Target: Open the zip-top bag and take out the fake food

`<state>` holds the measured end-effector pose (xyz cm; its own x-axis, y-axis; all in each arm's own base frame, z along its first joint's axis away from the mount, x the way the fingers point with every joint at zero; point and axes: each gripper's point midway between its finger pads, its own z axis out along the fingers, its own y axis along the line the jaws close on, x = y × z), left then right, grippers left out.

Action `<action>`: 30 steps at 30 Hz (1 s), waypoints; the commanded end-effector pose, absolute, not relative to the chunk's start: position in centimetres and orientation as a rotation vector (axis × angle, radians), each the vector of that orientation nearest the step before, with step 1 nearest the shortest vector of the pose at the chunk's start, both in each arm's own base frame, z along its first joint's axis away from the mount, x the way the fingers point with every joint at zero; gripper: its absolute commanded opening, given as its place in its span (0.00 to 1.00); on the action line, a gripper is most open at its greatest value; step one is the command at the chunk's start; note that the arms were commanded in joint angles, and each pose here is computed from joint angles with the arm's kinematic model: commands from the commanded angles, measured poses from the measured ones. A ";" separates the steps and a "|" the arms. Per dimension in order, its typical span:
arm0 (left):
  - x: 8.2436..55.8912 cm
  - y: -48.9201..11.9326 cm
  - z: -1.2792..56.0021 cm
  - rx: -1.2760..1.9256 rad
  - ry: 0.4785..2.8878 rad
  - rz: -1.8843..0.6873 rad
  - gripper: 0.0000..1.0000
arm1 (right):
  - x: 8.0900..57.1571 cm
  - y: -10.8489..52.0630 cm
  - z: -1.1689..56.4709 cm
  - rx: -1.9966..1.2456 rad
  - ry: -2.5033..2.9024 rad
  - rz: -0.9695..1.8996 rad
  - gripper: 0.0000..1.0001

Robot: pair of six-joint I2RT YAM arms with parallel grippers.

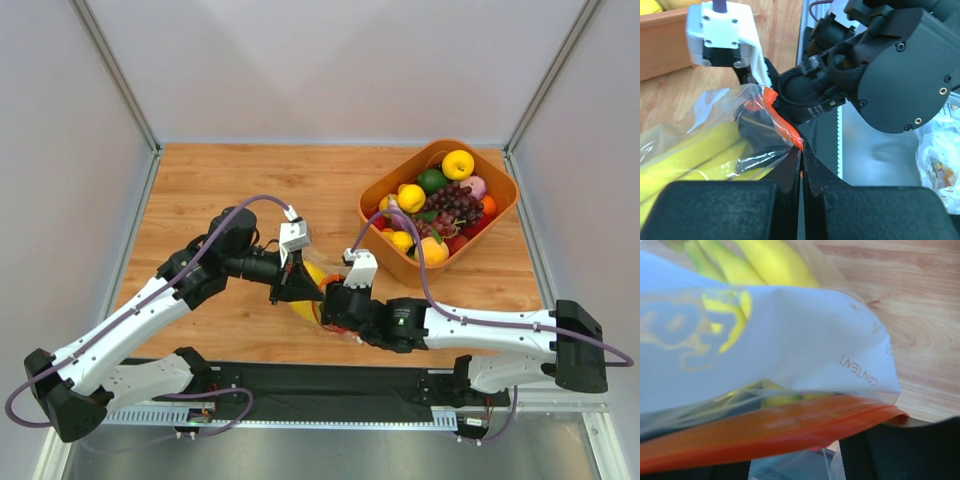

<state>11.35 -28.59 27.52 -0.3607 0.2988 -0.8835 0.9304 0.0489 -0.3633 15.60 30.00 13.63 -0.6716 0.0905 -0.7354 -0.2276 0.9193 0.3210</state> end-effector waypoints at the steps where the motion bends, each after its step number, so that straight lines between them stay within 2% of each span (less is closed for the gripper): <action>1: 9.4 -29.1 29.6 1.334 1.558 -1.434 0.00 | 17.6 30.6 15.1 0.071 2.151 0.545 0.59; 6: 8.5 -29.2 29.8 1.366 1.533 -1.474 0.00 | 18.6 31.0 16.7 0.121 2.061 0.590 0.61; 8: 8.5 -29.3 29.6 1.369 1.538 -1.477 0.00 | 18.8 31.6 17.6 0.117 2.024 0.639 0.58; 9: 8.5 -29.3 29.5 1.371 1.540 -1.478 0.00 | 18.8 31.7 17.7 0.117 2.016 0.652 0.55; 12: 8.8 -29.4 29.3 1.368 1.554 -1.465 0.00 | 18.7 32.3 18.3 0.085 2.008 0.683 0.35; 13: 9.0 -29.4 29.1 1.357 1.565 -1.446 0.00 | 18.7 32.5 18.6 0.080 2.007 0.688 0.22; 16: 9.9 -29.4 28.7 1.338 1.598 -1.392 0.00 | 18.7 32.2 18.8 0.059 2.028 0.648 0.04; 20: 11.6 -29.1 28.1 1.289 1.644 -1.256 0.00 | 18.6 30.6 18.7 0.049 2.034 0.590 0.00; 21: 11.9 -28.8 28.1 1.276 1.654 -1.224 0.04 | 18.7 30.2 19.3 0.061 2.021 0.600 0.00; 22: 12.7 -28.5 28.0 1.253 1.667 -1.160 0.26 | 18.7 29.8 19.4 0.065 2.015 0.599 0.00; 24: 13.2 -27.9 28.2 1.223 1.669 -1.105 0.44 | 18.9 28.7 19.4 0.087 2.011 0.605 0.00; 25: 14.0 -27.6 28.0 1.210 1.668 -1.043 0.57 | 19.0 28.3 19.4 0.095 2.010 0.608 0.00; 28: 15.4 -26.5 28.0 1.150 1.682 -0.922 0.72 | 19.2 26.8 19.4 0.126 2.008 0.629 0.00; 30: 16.4 -25.8 27.9 1.106 1.704 -0.850 0.77 | 19.5 25.7 19.5 0.148 2.002 0.633 0.00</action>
<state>14.08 -27.06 27.22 -0.2465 0.3074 -0.9191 0.9550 0.2383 -0.1764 18.82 27.14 18.88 -0.5290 0.3118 -0.7893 -0.1863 0.8647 0.4664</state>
